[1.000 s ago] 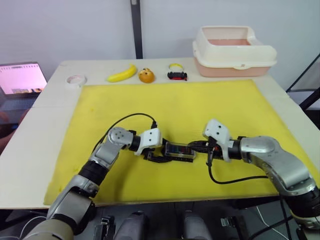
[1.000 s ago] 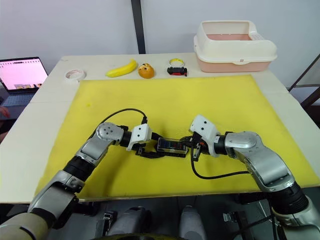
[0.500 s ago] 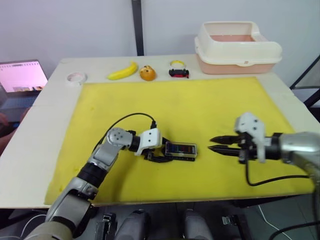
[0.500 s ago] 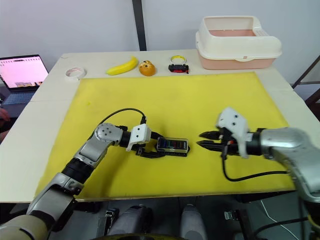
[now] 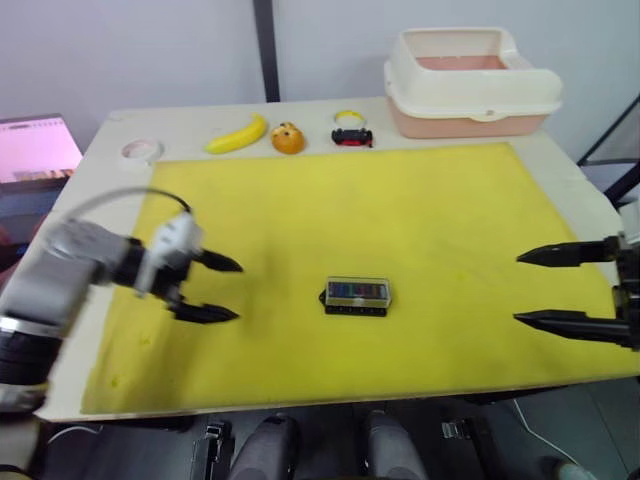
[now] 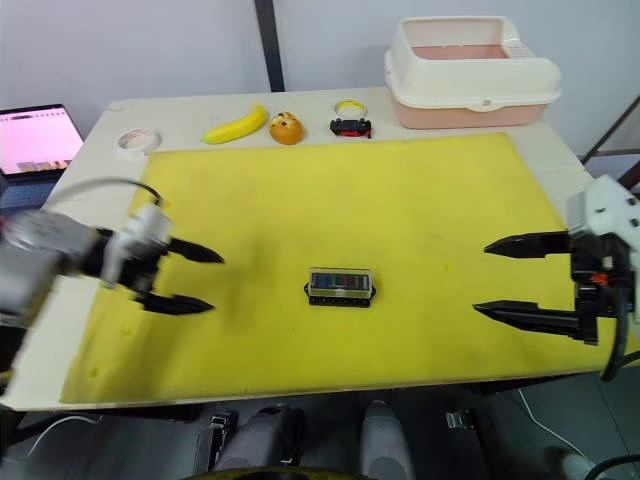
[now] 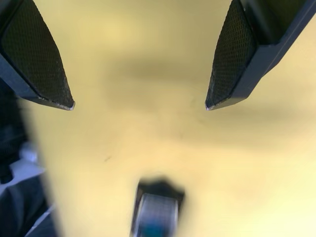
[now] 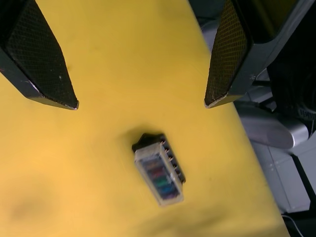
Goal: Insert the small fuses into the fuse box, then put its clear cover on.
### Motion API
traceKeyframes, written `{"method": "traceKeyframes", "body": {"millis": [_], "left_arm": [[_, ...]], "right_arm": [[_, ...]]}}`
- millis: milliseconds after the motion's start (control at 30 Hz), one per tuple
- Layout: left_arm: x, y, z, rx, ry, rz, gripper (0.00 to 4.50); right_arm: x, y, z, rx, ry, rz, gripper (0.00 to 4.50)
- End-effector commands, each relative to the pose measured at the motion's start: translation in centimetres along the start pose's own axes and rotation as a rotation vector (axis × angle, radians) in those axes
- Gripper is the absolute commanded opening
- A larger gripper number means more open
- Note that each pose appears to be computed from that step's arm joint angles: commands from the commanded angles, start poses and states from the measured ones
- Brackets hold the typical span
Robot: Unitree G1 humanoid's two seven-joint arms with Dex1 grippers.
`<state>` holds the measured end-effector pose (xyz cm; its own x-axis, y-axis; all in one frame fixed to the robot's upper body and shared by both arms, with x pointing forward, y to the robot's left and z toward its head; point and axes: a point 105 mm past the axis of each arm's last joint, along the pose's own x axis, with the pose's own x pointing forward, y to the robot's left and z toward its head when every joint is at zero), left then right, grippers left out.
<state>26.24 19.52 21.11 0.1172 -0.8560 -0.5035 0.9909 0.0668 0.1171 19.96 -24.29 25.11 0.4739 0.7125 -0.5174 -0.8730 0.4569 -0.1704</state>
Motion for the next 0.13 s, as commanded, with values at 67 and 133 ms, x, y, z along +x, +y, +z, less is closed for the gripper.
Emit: {"method": "traceKeyframes", "body": {"millis": [67, 133], "left_arm": [[-2.11, -0.37, 1.93, 0.020, -0.031, 0.029, 4.46], [-2.00, -0.74, 2.07, 0.045, -0.033, 0.016, 4.46]], "right_arm": [[-0.73, -0.07, 0.10, -0.041, 0.001, -0.034, 4.36], [-0.37, -0.11, -0.24, -0.043, 0.003, -0.033, 4.36]]}}
